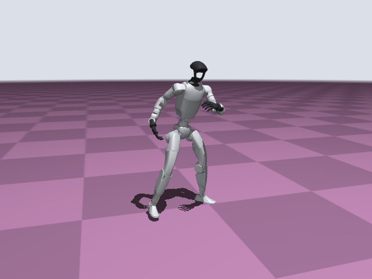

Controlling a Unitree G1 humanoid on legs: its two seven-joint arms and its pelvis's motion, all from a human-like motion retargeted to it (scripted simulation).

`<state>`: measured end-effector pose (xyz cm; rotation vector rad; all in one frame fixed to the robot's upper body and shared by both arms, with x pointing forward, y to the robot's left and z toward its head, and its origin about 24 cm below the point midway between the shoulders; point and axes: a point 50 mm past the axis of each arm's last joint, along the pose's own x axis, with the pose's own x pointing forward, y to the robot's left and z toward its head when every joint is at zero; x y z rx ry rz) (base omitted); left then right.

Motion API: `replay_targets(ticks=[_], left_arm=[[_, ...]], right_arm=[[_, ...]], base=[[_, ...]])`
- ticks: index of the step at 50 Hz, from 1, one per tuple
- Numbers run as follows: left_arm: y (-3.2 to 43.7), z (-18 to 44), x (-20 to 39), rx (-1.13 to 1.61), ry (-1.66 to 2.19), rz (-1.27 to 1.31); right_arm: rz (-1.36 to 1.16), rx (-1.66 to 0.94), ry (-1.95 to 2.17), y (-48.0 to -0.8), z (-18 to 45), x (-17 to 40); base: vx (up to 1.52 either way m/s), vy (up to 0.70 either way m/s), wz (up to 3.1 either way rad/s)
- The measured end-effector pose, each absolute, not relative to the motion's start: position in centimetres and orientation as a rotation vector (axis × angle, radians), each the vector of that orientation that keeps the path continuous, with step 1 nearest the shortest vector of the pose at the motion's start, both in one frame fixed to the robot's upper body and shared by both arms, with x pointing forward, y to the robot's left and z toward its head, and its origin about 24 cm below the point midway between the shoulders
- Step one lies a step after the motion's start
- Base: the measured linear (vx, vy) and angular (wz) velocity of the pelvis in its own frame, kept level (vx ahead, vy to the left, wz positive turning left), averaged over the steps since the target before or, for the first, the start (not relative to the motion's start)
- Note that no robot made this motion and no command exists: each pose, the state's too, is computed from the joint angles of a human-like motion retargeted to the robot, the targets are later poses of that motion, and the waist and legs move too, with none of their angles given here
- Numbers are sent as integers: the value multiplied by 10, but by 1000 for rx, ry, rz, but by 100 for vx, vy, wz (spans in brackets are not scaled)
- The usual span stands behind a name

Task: Kungfu

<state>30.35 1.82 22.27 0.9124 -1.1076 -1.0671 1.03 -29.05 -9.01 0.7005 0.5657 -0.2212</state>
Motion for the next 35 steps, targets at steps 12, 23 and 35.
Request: replay_targets(ticks=[12, 23, 35], left_arm=[[121, 354, 308, 986, -1389, -364], [136, 369, 304, 1043, -1440, -136], [169, 327, 318, 941, -1268, -46]], right_arm=[[-29, 916, 625, -174, -136, 121], [185, 884, 609, -102, -95, 249], [277, 871, 569, -79, -85, 254]], base=[[60, 47, 49], [10, 20, 22], [-7, -7, -21]])
